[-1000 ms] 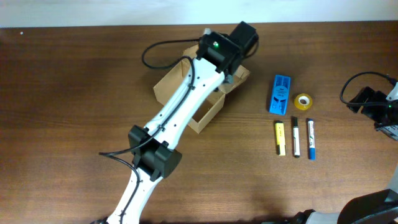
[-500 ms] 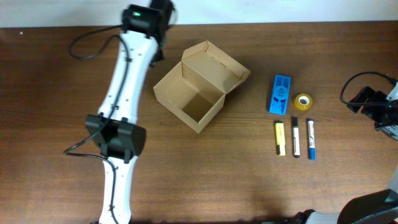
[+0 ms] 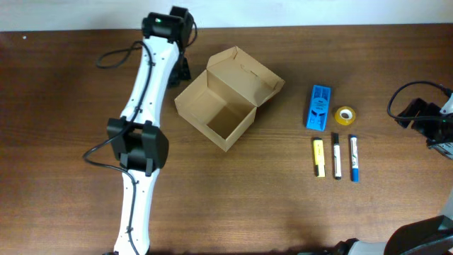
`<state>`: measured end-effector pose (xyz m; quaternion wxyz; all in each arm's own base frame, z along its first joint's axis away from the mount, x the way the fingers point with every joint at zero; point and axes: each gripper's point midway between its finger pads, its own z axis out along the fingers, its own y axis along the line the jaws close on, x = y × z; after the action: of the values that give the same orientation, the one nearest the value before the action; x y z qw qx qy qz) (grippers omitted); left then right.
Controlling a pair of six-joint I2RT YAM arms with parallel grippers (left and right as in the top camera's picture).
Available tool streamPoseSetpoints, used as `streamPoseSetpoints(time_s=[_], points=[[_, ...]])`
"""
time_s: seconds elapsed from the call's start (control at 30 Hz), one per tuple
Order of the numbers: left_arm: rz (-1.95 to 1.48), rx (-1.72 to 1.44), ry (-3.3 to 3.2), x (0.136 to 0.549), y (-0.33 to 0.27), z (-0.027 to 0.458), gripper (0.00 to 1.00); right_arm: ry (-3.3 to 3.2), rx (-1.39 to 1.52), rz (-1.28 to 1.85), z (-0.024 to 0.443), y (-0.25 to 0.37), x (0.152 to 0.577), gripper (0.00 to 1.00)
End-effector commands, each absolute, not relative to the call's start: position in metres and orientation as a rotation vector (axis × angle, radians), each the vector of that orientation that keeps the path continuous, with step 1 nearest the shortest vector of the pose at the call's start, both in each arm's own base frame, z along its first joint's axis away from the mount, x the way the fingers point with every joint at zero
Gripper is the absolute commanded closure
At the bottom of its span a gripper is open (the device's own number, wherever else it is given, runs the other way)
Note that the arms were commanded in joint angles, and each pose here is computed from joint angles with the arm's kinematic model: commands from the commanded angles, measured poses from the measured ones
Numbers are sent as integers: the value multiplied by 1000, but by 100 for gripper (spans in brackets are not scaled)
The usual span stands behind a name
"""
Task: Pack container
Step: 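Release the box and raise the left gripper away to the left, then grasp the blue whiteboard duster with the right gripper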
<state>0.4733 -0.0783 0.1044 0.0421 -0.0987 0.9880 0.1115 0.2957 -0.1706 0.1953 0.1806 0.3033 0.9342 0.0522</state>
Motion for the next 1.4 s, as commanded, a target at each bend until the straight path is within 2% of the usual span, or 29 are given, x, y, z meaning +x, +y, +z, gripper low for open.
streamPoseSetpoints(time_s=[0.0, 0.2, 0.67, 0.87, 1.0, 1.3, 1.37], points=[[284, -245, 3070, 469, -92, 95, 99, 2607, 852, 141, 206, -172, 298, 1], [257, -233, 3102, 465, -101, 88, 98, 2607, 852, 141, 206, -172, 298, 2], [-48, -328, 3180, 446, -165, 86, 98, 2608, 853, 141, 206, -172, 298, 1], [-58, -338, 3184, 441, -177, 86, 98, 2611, 854, 142, 206, -171, 297, 1], [34, -349, 3146, 447, -161, 89, 98, 2597, 847, 136, 207, -173, 300, 1], [144, -442, 3073, 467, -90, 103, 84, 2510, 763, 289, 219, -160, 324, 1], [151, -470, 3069, 471, -70, 103, 79, 2516, 749, 293, 219, -156, 325, 1]])
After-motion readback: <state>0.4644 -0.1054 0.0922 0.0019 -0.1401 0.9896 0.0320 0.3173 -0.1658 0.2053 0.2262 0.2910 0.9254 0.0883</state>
